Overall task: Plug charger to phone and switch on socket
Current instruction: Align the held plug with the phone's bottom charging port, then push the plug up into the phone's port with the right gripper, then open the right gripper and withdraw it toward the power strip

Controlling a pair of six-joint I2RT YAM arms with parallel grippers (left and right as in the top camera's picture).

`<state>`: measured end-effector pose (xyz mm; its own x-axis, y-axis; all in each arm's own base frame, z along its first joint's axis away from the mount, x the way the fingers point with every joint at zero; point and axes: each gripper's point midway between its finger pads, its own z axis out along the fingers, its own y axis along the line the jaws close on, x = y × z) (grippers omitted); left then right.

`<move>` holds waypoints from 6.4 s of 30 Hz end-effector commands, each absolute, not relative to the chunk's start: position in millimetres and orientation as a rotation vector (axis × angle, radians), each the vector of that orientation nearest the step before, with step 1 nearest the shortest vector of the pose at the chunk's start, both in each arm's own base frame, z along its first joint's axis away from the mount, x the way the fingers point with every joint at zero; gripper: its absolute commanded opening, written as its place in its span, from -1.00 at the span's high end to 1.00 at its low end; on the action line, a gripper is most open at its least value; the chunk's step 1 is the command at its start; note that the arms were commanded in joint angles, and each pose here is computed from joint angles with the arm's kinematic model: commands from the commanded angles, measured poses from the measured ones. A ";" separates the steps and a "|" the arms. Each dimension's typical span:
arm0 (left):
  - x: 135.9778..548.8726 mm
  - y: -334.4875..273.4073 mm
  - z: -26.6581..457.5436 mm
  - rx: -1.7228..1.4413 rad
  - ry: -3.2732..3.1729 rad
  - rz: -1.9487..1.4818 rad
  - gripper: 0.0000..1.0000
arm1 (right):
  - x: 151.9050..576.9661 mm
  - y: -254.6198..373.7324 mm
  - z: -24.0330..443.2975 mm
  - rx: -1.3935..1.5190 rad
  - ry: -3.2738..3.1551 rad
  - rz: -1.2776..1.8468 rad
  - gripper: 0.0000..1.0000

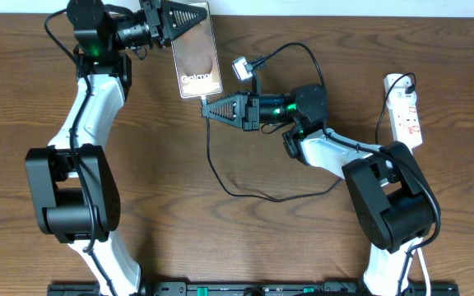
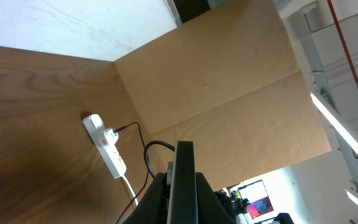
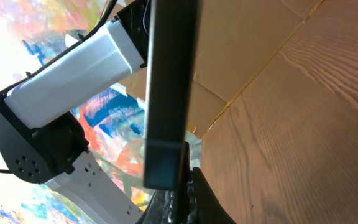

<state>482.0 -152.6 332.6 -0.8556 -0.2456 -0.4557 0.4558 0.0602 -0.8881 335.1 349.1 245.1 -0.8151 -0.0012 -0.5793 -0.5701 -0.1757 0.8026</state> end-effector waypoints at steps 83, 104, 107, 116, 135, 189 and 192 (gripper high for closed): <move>479.4 -152.3 339.8 0.244 1.828 -1.828 0.85 | 334.2 353.2 247.1 -0.642 1.704 2.053 0.98; 473.1 -154.0 337.9 0.313 1.831 -1.822 0.87 | 342.5 353.2 250.8 -0.539 1.721 2.079 0.98; 473.0 -153.9 337.9 0.314 1.831 -1.821 0.85 | 342.4 353.2 250.8 -0.539 1.721 2.079 0.98; 471.1 -154.5 337.3 0.329 1.834 -1.824 0.86 | 344.4 353.2 251.5 -0.526 1.717 2.076 0.98; 461.2 -156.2 334.3 0.393 1.860 -1.847 0.85 | 361.2 351.3 260.1 -0.386 1.677 2.064 0.98; 466.2 -109.1 331.5 0.319 1.884 -1.819 0.85 | 385.3 319.3 254.1 -0.333 1.711 2.024 -0.99; 469.4 -94.3 331.5 0.271 1.887 -1.811 0.86 | 392.9 314.6 239.5 -0.281 1.791 2.017 -0.99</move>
